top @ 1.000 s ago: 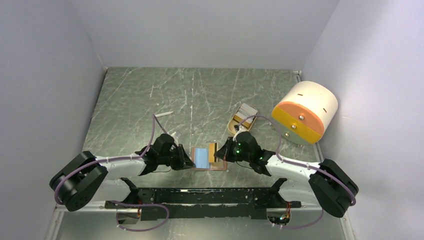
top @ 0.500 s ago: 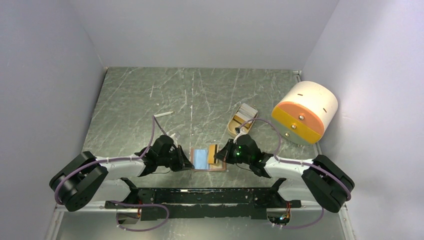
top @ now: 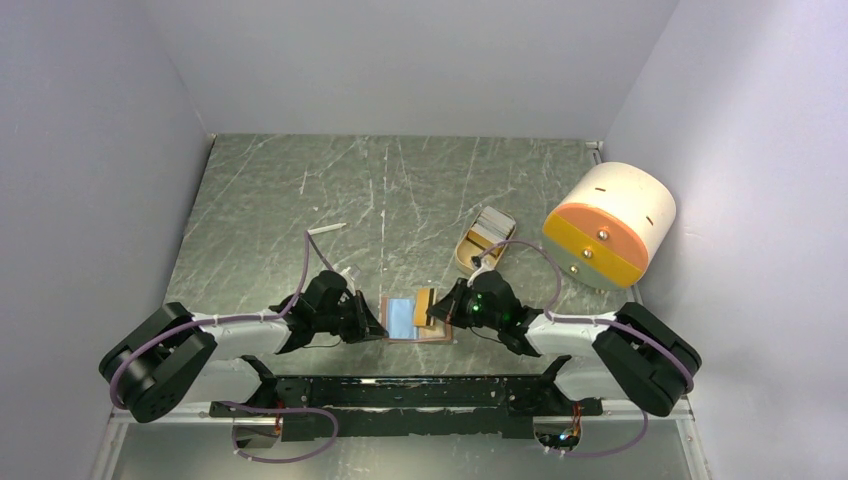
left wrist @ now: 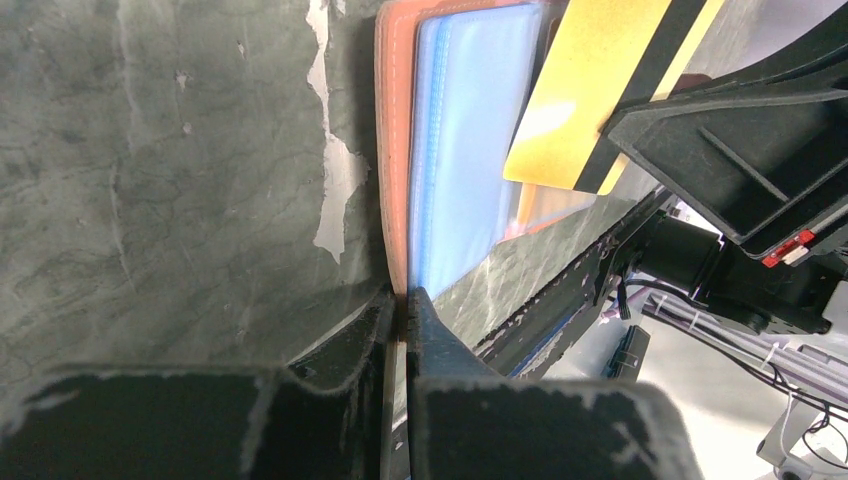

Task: Put the credit cards into the card holder
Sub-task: Insert the credit card into the card holder.

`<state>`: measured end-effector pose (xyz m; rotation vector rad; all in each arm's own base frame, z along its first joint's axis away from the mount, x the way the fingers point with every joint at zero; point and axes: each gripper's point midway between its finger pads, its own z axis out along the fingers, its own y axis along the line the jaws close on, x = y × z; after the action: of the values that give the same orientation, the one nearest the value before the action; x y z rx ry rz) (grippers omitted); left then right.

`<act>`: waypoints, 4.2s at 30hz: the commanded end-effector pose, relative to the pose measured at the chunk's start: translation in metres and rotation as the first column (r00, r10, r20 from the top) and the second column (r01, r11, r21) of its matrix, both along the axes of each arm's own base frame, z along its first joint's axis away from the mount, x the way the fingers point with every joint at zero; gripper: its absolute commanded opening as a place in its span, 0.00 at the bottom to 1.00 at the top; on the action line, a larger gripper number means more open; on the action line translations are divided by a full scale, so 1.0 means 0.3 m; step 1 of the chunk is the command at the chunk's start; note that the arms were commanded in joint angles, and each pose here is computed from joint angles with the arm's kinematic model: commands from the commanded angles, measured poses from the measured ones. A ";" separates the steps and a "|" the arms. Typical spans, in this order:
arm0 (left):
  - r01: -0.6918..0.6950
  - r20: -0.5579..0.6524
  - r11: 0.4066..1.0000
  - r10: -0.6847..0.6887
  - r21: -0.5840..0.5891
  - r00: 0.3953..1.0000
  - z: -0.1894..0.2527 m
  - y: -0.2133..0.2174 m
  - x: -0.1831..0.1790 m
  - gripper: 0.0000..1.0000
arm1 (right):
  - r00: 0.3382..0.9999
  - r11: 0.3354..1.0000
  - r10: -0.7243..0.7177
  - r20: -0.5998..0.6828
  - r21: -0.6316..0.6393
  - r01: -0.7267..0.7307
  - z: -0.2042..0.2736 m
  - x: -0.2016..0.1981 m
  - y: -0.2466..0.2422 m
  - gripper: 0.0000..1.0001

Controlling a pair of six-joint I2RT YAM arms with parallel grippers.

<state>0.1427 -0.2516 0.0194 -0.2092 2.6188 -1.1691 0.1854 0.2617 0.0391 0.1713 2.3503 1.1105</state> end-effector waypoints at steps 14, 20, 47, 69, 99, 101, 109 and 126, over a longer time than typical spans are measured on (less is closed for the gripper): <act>-0.003 0.024 1.000 0.003 -0.014 1.000 0.009 -0.008 0.020 0.09 | 0.998 0.998 0.017 -0.063 0.067 -0.013 -0.021 -0.048 0.013 0.00; -0.002 0.025 1.000 0.003 -0.014 1.000 0.009 -0.008 0.021 0.09 | 0.995 0.998 0.028 -0.096 0.058 -0.023 -0.032 -0.063 0.015 0.00; 0.001 0.035 1.000 0.000 -0.005 0.999 0.022 -0.007 0.027 0.09 | 0.976 0.995 0.094 -0.195 0.028 -0.091 -0.077 -0.097 0.046 0.00; 0.005 0.045 1.000 -0.004 -0.019 0.999 0.040 -0.015 0.031 0.09 | 0.989 0.980 0.061 -0.137 -0.178 -0.085 -0.069 -0.036 -0.008 0.33; 0.027 0.059 0.996 -0.022 -0.083 0.998 0.081 -0.042 0.028 0.09 | 0.979 0.985 0.168 -0.118 -0.006 -0.170 -0.022 -0.043 0.153 0.19; 0.032 0.062 0.995 -0.026 -0.094 0.998 0.091 -0.046 0.026 0.09 | 0.978 0.985 0.170 -0.118 -0.011 -0.173 -0.030 -0.044 0.153 0.18; 0.057 0.086 0.990 -0.046 -0.128 0.995 0.116 -0.065 0.028 0.22 | 0.979 0.982 0.181 -0.095 -0.031 -0.184 -0.043 -0.037 0.150 0.17; 0.090 0.159 0.992 -0.075 -0.086 0.984 0.178 -0.057 0.046 0.09 | 0.986 0.970 0.167 -0.001 -0.178 -0.165 0.027 -0.004 0.074 0.18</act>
<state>0.1471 -0.2655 0.0557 -0.0965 2.5187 -1.2935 0.1780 0.2926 0.0435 -0.0547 2.4881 1.0679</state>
